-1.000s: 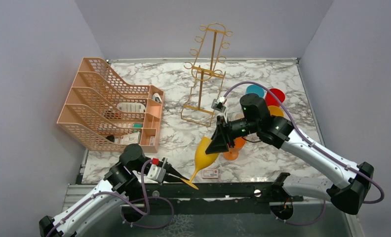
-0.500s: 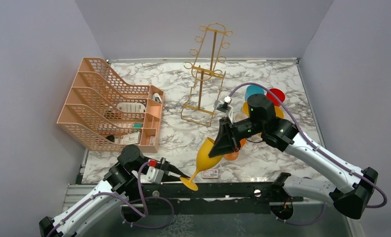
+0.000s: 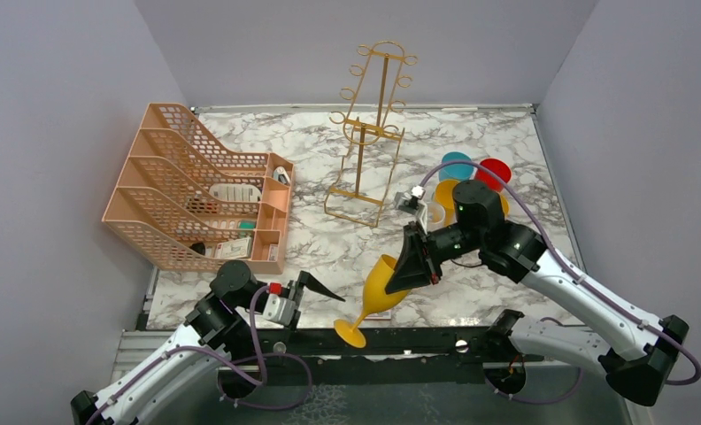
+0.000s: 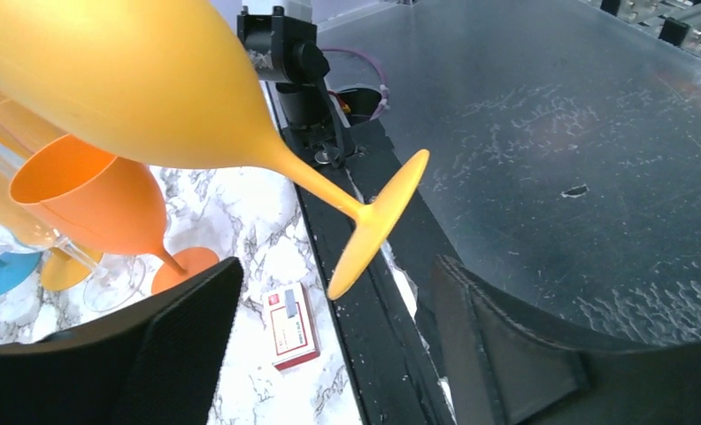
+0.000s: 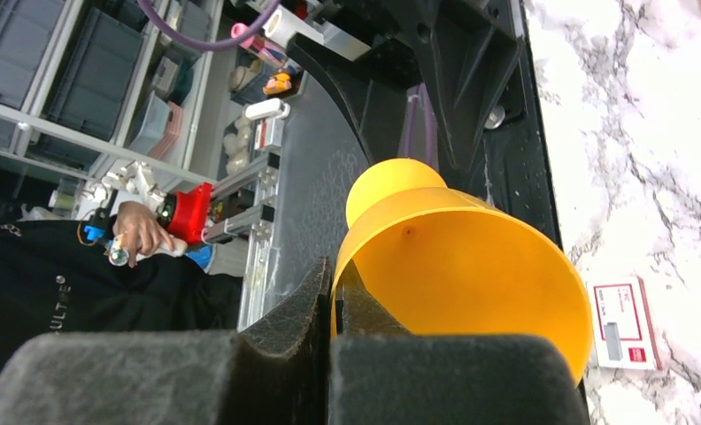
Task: Take the wine glass off the wine glass rack
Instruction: Place the wine glass at the center of the board.
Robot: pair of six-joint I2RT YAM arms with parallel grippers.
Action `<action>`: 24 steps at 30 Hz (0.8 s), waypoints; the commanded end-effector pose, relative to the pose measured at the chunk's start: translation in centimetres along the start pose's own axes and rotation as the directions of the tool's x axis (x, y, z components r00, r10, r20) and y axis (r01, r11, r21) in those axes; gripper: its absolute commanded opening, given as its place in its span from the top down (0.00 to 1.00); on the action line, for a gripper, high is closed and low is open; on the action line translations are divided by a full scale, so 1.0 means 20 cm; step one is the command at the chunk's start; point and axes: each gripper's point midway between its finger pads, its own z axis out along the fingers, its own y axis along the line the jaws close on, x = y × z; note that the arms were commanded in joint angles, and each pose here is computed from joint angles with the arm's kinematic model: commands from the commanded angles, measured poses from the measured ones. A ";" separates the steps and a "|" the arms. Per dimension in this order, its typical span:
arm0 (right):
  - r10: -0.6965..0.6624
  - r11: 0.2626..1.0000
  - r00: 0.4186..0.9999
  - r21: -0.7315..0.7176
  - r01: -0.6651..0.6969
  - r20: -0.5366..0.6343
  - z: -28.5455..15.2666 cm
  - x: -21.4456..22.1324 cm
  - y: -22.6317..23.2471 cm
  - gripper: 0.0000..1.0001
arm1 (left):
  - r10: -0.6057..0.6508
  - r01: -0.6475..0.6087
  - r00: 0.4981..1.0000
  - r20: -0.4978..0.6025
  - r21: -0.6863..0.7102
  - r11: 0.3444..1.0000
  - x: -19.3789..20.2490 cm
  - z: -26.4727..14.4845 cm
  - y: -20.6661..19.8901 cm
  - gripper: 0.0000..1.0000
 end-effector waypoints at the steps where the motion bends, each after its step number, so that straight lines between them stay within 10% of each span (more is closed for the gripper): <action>1: 0.054 0.996 0.998 0.066 -0.052 -0.027 -0.03 0.11 -0.05 0.99 | 0.005 -0.005 1.000 -0.005 -0.072 0.997 0.01 -0.01 0.05 0.15; 14: 0.242 0.940 0.970 0.252 -0.229 -0.020 -0.15 0.40 -0.09 0.99 | -0.027 0.019 0.999 -0.035 -0.207 0.978 0.04 -0.04 0.15 0.04; 24: 0.369 0.724 0.927 0.605 -0.331 0.066 -0.36 0.53 -0.27 0.99 | -0.034 0.026 0.999 -0.036 -0.207 0.978 0.05 -0.04 0.15 0.01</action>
